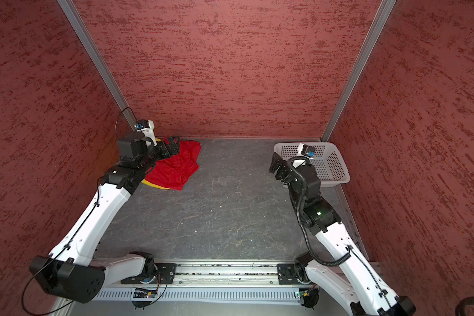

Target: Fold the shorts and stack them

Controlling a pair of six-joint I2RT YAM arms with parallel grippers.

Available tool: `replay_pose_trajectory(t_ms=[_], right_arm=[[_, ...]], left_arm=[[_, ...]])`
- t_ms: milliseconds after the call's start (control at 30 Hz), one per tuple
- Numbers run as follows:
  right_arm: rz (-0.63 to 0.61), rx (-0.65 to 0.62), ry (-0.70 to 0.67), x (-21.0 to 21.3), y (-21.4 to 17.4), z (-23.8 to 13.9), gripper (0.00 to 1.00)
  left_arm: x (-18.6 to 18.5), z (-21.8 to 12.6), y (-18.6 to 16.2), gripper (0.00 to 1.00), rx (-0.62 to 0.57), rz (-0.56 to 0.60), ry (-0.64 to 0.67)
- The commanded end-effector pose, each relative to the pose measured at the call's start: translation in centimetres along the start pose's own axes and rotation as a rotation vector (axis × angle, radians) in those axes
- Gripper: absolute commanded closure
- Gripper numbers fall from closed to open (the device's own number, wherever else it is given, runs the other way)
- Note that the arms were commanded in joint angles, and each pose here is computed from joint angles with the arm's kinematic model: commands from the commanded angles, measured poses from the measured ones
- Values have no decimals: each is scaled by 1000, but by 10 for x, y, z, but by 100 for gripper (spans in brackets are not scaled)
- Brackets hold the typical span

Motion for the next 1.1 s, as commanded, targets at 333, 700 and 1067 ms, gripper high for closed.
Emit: replay_pose_trajectory(t_ms=[333, 700, 1067], right_arm=[[-302, -119, -309, -60, -97, -5, 1], [-196, 21, -275, -84, -155, 25, 1], [-139, 119, -352, -133, -195, 63, 1]], left_arm=[[97, 20, -85, 1, -26, 120, 230], [145, 20, -109, 0, -166, 140, 369], [207, 52, -122, 1, -126, 50, 381]])
Point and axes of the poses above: each gripper's point midway between its finger pads, its own z axis out along the fingers, its own x axis along the line the jaws close on, y = z × x, the point moved 3 cm from there along -z, back along the fingers, and after that the axes turned 14 degrees about -z, right-handed, at the moved point
